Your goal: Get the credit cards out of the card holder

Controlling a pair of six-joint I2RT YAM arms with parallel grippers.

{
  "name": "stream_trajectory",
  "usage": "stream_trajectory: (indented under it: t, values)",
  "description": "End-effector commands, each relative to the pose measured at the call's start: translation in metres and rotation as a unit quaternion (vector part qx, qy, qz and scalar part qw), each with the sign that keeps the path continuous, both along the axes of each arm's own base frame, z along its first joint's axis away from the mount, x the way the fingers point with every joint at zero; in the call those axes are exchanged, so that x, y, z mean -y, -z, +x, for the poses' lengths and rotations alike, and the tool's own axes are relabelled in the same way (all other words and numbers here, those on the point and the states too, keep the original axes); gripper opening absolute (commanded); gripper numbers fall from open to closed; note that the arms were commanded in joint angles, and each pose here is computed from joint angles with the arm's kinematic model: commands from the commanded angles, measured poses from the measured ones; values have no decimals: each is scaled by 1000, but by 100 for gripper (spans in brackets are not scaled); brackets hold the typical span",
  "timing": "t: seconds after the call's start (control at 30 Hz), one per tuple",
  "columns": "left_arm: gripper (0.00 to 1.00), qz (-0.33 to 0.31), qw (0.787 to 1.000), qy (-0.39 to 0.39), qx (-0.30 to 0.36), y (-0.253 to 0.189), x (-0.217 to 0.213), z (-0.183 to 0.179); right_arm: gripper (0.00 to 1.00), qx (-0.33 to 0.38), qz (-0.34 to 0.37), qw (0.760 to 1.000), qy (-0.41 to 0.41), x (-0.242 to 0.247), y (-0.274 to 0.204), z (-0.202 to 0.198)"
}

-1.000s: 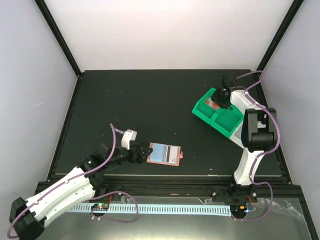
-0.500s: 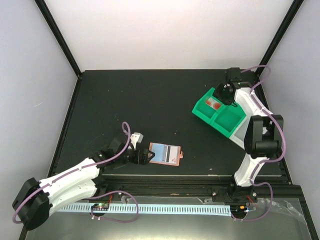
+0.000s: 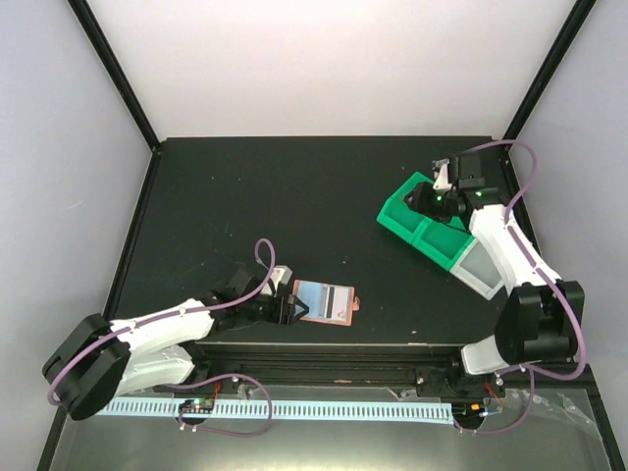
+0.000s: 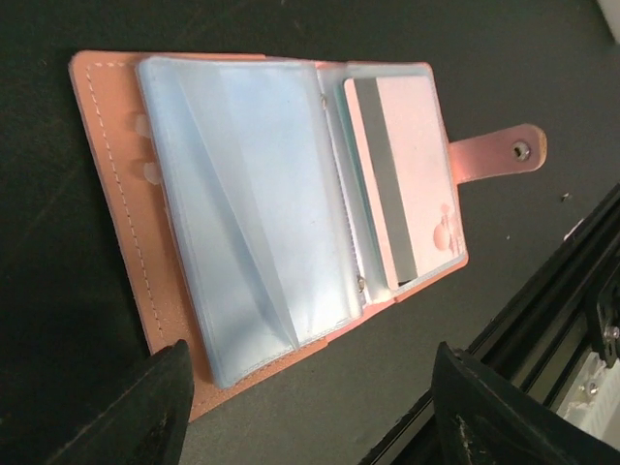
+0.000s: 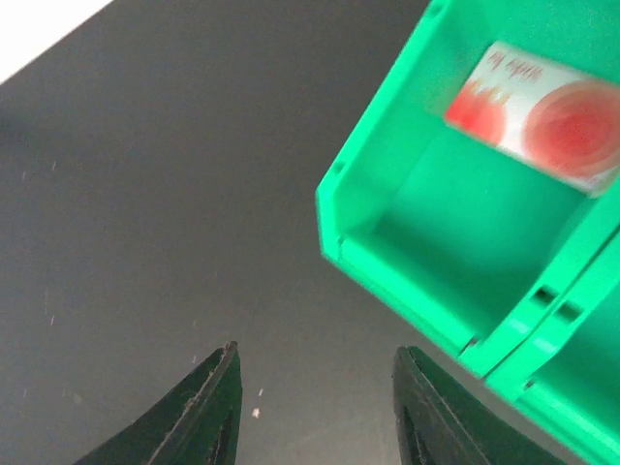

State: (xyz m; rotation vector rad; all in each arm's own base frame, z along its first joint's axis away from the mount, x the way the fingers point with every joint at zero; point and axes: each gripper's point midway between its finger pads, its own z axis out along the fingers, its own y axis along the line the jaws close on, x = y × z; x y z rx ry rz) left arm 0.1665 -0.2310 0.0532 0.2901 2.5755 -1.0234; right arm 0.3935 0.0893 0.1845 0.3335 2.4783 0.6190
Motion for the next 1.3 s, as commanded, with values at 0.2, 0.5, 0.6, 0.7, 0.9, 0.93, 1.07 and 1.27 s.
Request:
stream_trajectory:
  t: [0.2,0.5,0.6,0.7,0.9,0.93,1.07,1.27]
  values:
    - [60,-29,999,-3,-34,4,12,0,45,16,23,992,-122,-72,10,-76]
    - [41,-30,998,-23,-49,11,10,-5,44,-8,56,977,-205,-151,45,-148]
    - [38,-37,998,-30,-48,7,9,-5,43,-22,71,973,-220,-171,58,-168]
    - [38,-41,997,-39,-45,2,6,-5,42,-26,75,971,-226,-186,67,-182]
    - [37,-56,997,-53,-27,-11,3,-3,40,-53,63,969,-231,-203,91,-201]
    - [37,-62,996,-54,-27,-14,4,-3,40,-57,58,970,-230,-203,95,-203]
    - [37,-79,995,-50,-22,-21,9,-1,39,-73,41,972,-219,-201,115,-208]
    - [36,-99,994,-38,-28,-26,19,0,36,-82,11,974,-209,-191,144,-208]
